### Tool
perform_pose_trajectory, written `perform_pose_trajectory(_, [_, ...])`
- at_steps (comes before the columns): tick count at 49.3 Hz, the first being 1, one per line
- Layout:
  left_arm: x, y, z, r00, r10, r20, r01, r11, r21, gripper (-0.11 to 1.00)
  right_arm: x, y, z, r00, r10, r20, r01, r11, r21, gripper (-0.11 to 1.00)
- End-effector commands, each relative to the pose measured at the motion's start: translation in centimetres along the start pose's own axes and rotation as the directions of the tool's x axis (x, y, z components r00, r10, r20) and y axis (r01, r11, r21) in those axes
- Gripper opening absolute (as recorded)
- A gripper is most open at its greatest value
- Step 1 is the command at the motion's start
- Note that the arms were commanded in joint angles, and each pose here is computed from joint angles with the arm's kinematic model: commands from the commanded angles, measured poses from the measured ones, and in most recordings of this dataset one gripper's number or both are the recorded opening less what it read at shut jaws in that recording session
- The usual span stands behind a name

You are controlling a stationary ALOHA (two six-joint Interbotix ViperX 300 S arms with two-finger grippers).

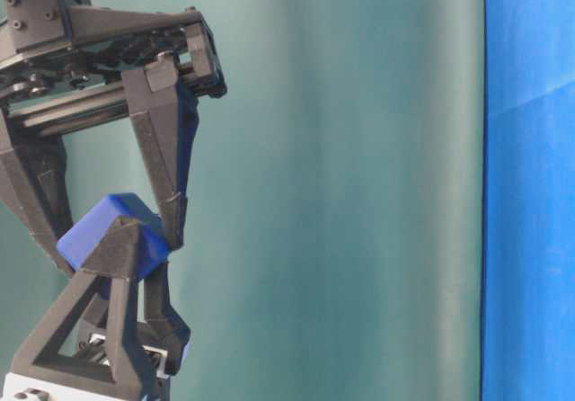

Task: Handover the blue block to the right arm after grasping it with the left arm, then place it in the designated position.
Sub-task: 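Open the left gripper and pull the cube away with the right gripper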

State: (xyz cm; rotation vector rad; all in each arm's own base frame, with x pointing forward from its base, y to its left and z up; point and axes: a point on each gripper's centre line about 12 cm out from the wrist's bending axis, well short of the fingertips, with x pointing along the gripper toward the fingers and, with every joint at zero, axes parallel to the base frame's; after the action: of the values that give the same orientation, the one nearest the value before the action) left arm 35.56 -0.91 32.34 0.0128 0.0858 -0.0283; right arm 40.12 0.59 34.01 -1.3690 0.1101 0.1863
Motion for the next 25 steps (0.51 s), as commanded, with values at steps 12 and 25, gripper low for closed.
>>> perform_pose_trajectory(12, [-0.12, -0.15, 1.31, 0.999, -0.004, 0.041, 0.004, 1.0, -0.003, 0.46, -0.54, -2.06, 0.34, 0.999, -0.053, 0.01, 0.053, 0.999, 0.004, 0.55])
perform_pose_trajectory(25, [-0.14, -0.1, 1.3, 0.999, -0.003, 0.045, 0.003, 1.0, -0.015, 0.88, -0.72, -2.07, 0.35, 0.998, -0.055, 0.01, 0.055, 0.998, 0.006, 0.55])
